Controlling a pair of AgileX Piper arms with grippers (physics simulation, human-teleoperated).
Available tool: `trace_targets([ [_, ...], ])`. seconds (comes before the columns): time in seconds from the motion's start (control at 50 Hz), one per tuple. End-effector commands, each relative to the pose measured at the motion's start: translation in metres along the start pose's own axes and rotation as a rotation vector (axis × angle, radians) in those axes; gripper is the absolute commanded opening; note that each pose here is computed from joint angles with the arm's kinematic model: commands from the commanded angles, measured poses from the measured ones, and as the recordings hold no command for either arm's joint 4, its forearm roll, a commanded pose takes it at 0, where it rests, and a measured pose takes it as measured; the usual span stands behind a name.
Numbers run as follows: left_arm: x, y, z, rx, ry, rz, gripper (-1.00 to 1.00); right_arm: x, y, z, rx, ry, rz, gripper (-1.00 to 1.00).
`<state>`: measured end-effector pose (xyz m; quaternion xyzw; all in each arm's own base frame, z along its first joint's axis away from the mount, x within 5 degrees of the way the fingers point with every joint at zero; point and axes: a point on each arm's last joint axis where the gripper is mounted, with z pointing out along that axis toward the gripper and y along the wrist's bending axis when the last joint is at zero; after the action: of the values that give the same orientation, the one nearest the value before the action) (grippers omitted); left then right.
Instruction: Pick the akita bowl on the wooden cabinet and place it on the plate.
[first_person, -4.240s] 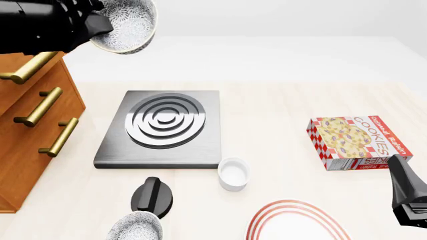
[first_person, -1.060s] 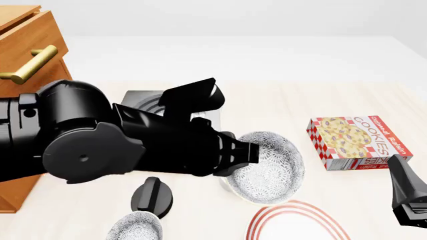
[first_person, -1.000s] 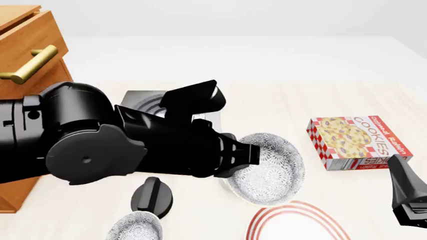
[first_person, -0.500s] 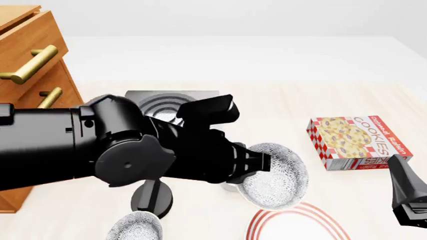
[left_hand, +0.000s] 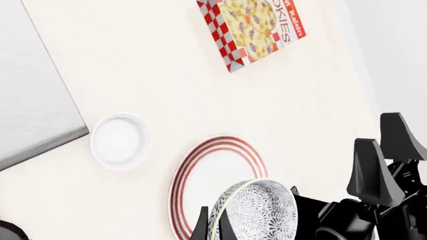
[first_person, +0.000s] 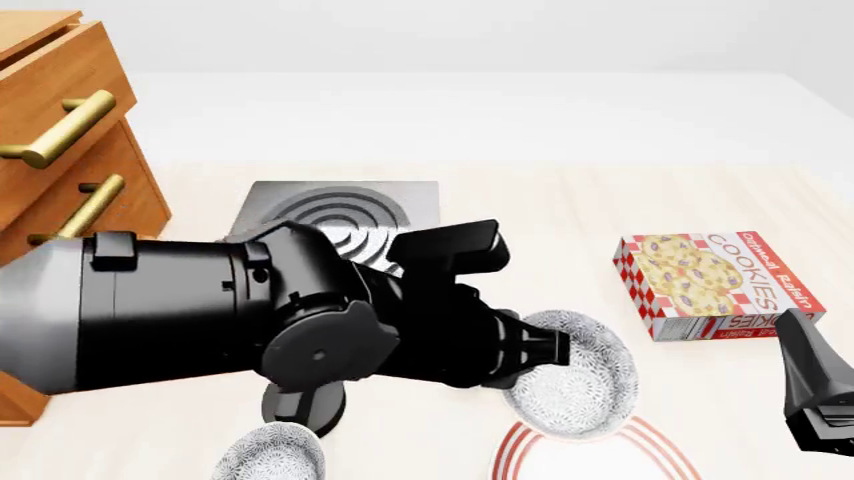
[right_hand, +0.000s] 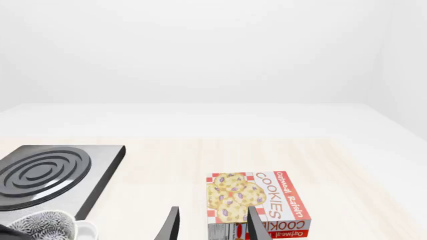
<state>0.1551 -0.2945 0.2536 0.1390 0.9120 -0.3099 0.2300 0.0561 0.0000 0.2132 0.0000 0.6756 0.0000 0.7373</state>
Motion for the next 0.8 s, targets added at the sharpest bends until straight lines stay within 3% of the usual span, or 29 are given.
trace_targets([
  [0.02, 0.003, -0.002, 0.013, 0.003, 0.011, -0.009, -1.00, 0.000, 0.000, 0.000, 0.000, 0.000, 0.000, 1.00],
  [0.8, 0.013, 0.000, 0.047, -0.020, 0.045, -0.025, -1.00, 0.000, 0.000, 0.000, 0.000, 0.000, 0.000, 1.00],
])
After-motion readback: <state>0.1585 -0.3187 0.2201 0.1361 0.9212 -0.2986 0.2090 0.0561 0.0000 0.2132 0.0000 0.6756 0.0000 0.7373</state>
